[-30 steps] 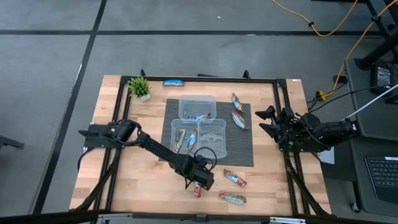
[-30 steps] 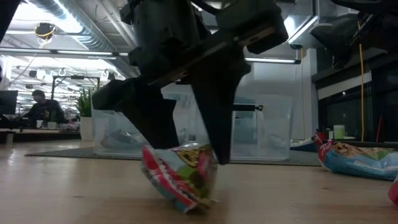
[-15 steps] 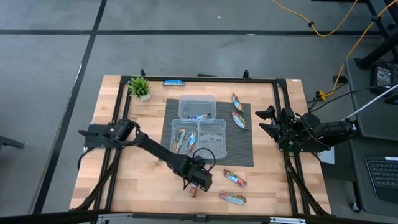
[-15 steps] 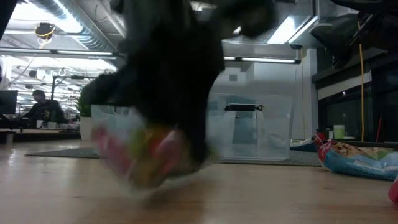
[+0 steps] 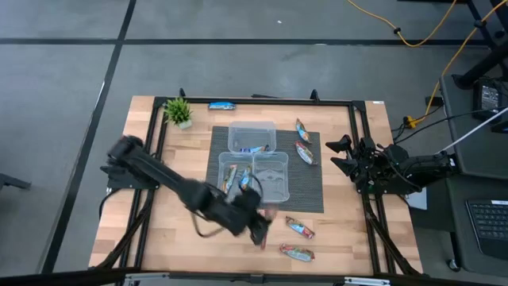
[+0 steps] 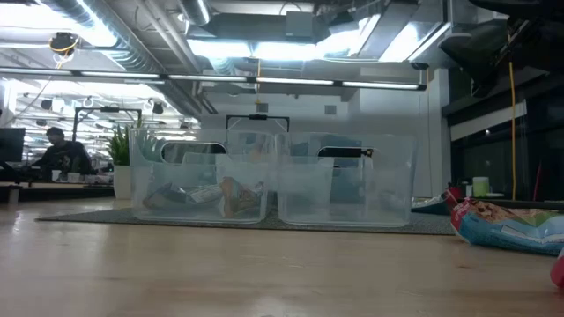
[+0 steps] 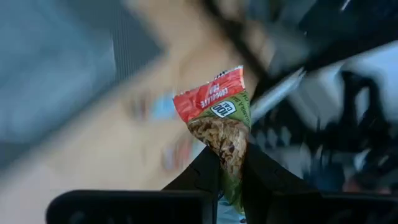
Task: Pick and place Granola Bars by type
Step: Put the red granola bar into the bottom right transparent bin
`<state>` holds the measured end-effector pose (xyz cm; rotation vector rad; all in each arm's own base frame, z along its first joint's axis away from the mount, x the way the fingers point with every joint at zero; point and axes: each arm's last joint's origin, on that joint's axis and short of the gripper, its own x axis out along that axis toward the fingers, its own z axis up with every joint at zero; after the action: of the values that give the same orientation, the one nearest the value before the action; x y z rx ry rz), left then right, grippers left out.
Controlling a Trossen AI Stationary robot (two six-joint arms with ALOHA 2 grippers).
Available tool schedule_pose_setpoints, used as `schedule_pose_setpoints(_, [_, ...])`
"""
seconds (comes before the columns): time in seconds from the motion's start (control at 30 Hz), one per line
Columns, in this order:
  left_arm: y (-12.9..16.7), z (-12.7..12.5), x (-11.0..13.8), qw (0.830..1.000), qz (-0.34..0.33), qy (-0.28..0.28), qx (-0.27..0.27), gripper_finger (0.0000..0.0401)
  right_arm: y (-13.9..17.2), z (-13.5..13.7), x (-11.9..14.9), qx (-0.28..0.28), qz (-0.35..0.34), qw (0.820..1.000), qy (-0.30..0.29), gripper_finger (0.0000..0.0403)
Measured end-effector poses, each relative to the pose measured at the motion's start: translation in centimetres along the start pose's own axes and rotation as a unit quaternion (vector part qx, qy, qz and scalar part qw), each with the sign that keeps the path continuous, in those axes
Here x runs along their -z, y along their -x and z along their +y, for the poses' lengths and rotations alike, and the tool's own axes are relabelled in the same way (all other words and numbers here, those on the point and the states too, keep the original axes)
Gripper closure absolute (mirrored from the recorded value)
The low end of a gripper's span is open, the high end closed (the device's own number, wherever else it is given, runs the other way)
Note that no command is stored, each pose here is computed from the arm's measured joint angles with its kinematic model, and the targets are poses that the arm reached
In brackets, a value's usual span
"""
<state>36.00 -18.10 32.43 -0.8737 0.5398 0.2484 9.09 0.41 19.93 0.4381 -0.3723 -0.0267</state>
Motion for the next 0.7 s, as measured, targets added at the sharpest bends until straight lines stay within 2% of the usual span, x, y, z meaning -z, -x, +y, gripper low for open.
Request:
schedule_pose_setpoints(0.17, [7.0, -1.1, -4.0, 0.986, -0.152, -0.075, 0.006, 0.0373, 0.0, 0.0, 0.0, 0.000, 0.000, 1.000, 0.000, 0.0059])
schedule_pose_setpoints(0.3, [10.0, -0.9, -5.9, 0.973, -0.200, -0.115, -0.003, 0.0373, 0.0, 0.0, 0.0, 0.000, 0.000, 1.000, -0.001, 0.0059])
schedule_pose_setpoints(0.5, [11.4, -0.1, -8.4, 0.962, -0.223, -0.158, -0.020, 0.0373, 0.0, 0.0, 0.0, 0.000, 0.000, 1.000, -0.002, 0.0059])
schedule_pose_setpoints(0.7, [10.5, 2.2, -12.7, 0.959, -0.204, -0.194, -0.026, 0.0373, 0.0, 0.0, 0.0, 0.000, 0.000, 1.000, -0.002, 0.0059])
